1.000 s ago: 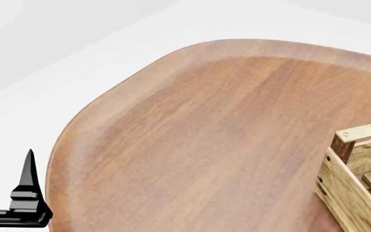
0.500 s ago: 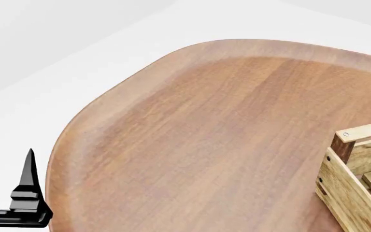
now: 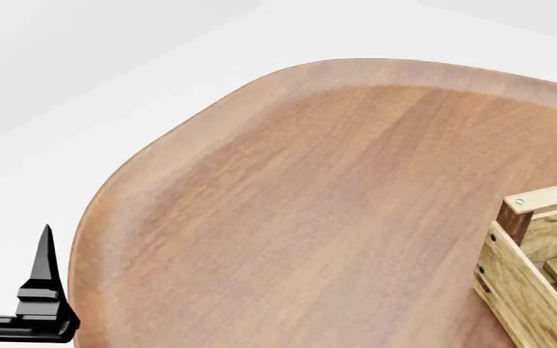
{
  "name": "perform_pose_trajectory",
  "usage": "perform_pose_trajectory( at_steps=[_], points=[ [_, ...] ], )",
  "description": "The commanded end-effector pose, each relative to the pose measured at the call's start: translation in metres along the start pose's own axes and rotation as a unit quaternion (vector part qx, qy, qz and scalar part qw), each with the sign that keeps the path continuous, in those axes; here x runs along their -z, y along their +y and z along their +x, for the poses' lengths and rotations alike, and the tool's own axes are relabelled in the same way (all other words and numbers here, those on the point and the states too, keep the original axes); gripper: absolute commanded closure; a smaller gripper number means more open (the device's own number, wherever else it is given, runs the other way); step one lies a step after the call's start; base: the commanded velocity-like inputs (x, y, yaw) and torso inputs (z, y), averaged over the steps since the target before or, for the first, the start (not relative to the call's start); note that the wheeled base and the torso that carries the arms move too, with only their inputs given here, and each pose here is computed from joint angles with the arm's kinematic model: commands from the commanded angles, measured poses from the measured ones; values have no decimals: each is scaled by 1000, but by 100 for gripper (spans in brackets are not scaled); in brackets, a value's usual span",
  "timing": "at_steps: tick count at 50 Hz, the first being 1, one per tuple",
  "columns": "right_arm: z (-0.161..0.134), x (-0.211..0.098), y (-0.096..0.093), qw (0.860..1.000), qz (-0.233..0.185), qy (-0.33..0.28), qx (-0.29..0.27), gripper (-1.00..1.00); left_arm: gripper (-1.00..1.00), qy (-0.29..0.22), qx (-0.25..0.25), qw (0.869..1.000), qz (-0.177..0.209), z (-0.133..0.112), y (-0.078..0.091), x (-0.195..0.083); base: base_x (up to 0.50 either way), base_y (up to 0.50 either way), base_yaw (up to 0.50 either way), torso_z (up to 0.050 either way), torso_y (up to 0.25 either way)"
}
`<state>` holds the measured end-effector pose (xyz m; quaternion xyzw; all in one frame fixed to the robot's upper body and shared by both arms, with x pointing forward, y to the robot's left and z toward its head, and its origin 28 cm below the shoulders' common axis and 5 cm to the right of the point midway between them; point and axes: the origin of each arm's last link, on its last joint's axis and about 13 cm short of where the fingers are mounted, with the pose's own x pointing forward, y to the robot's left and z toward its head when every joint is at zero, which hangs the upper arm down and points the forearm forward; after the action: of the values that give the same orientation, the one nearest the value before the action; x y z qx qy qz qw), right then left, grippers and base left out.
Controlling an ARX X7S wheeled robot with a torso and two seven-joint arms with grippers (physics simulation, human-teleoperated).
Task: Pick up the salad dressing and put it in the tray.
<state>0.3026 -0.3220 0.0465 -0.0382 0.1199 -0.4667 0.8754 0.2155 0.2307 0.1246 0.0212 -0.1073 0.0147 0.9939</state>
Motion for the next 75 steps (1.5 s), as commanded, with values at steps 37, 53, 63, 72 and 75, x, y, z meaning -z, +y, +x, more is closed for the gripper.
perform_pose_trajectory(
  at_steps=[37,53,63,72,75],
  points=[
    [-5,15,-3,1000,-30,-1,9,-100,-100,0,1,1000,1,0,0,0,0,0,0,0,0],
    [3,-6,-3,999,-29,-18,-17,-100,-100,-2,2,1000,1,0,0,-1,0,0,0,0,0],
    [-4,-41,-8,998,-29,-54,-30,-100,-100,-5,4,1000,2,-1,-1,-3,0,0,0,0,0],
    [-19,-66,-20,994,-27,-99,-21,-100,-100,-5,4,1000,2,-1,-1,-3,0,0,0,0,0],
    [-26,-74,-22,992,-22,-121,-27,-100,-100,-5,5,1000,2,-1,-1,-3,0,0,0,0,0]
  ],
)
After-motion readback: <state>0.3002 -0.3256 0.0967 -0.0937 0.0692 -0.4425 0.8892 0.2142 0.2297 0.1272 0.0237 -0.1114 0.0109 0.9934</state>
